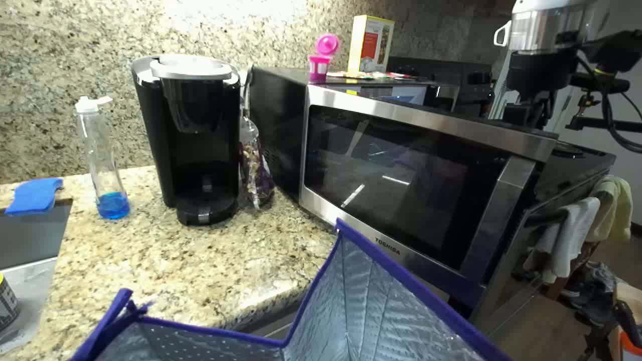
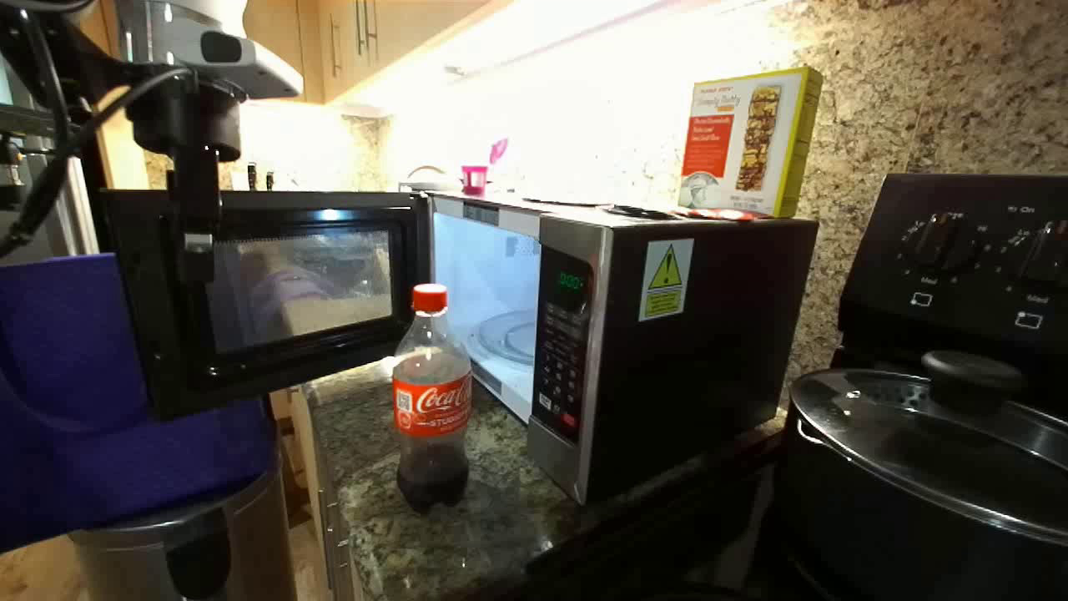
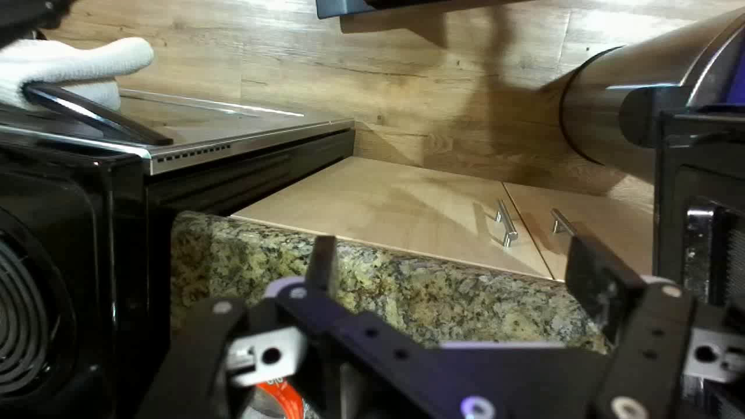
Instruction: Move the Coke bottle away from the microwave
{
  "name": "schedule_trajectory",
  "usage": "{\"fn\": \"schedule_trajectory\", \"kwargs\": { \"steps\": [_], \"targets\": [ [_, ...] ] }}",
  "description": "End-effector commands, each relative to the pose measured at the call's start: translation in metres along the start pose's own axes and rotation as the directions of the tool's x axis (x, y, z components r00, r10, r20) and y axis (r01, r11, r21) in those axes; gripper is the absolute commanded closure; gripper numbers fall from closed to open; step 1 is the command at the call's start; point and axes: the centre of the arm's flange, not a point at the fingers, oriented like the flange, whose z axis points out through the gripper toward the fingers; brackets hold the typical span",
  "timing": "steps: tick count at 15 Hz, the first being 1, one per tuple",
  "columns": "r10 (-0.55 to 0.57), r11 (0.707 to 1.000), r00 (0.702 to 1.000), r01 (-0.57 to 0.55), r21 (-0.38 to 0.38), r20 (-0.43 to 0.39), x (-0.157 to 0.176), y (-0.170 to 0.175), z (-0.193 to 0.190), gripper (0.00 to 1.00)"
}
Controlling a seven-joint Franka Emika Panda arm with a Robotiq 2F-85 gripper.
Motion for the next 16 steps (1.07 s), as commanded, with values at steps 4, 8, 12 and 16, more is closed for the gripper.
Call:
{"fn": "schedule_trajectory", "kwargs": {
  "steps": [4, 8, 12, 16],
  "targets": [
    [0.0, 1.0, 1.0, 0.0, 0.0, 0.0, 0.0, 0.0, 0.0, 0.0],
    [0.02, 1.0, 1.0, -0.02, 0.003, 0.017, 0.001, 0.005, -0.004, 0.0],
    [0.073, 0.997, 0.997, -0.072, 0.023, -0.006, 0.009, 0.027, -0.009, 0.0],
    [0.118, 0.992, 0.992, -0.116, 0.043, -0.053, 0.027, 0.053, -0.021, 0.0]
  ]
}}
